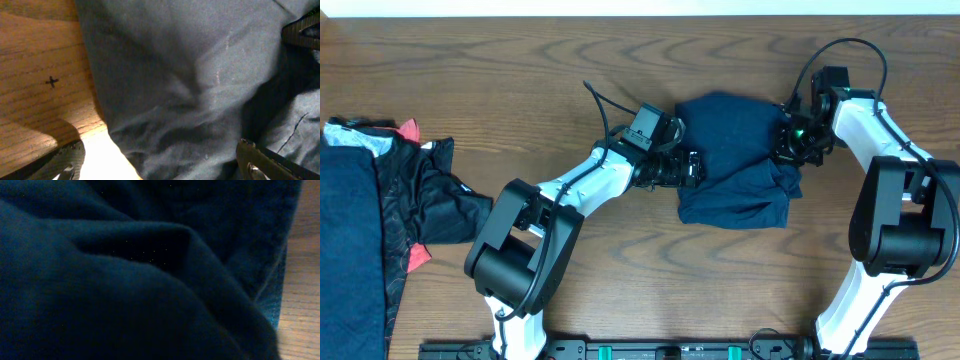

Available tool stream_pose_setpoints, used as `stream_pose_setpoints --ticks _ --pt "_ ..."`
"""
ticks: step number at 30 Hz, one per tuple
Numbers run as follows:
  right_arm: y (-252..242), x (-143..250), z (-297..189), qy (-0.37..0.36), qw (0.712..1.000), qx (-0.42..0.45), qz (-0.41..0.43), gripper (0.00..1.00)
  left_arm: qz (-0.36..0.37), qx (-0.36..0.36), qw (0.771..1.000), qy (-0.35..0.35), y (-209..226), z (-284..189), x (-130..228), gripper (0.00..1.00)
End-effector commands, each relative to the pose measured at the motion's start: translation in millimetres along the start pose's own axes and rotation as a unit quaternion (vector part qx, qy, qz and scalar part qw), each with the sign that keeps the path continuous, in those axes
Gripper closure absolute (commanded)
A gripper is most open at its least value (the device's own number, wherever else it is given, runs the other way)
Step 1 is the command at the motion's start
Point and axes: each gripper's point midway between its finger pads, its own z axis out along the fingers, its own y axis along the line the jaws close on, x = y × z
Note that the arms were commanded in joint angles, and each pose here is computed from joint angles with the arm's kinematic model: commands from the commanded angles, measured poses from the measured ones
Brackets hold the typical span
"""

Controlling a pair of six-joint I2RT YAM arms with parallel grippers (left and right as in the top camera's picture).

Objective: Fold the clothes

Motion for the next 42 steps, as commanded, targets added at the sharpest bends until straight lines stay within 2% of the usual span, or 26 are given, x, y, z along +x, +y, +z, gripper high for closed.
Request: stream_pose_setpoints --ticks 1,12,16,34,42 --pt "2.3 0.5 -6.3 -0.003 1.0 0.01 0.002 0.99 0.002 -0.01 1.0 0.011 8.2 5.8 7.1 0.02" --pt "17.1 -36.0 -85.4 -0.105 0.994 0.035 -0.021 0.99 0.002 -0.01 1.0 0.011 8.1 5.8 6.9 0.02" --pt "9.8 -44.4 -105.4 -0.132 0.989 0.072 -0.011 0.99 0.002 -0.01 1.0 0.011 8.1 5.8 6.9 0.02" --pt "-47.0 -42.0 -123.4 -0.135 0.984 0.1 0.066 0.99 0.002 -0.01 1.0 0.011 8.2 5.8 7.2 0.02" --pt "-69.8 -35.1 -107.9 -0.115 0.982 0.118 0.09 0.99 -0.001 -0.013 1.0 0.017 9.7 5.7 10.1 0.02"
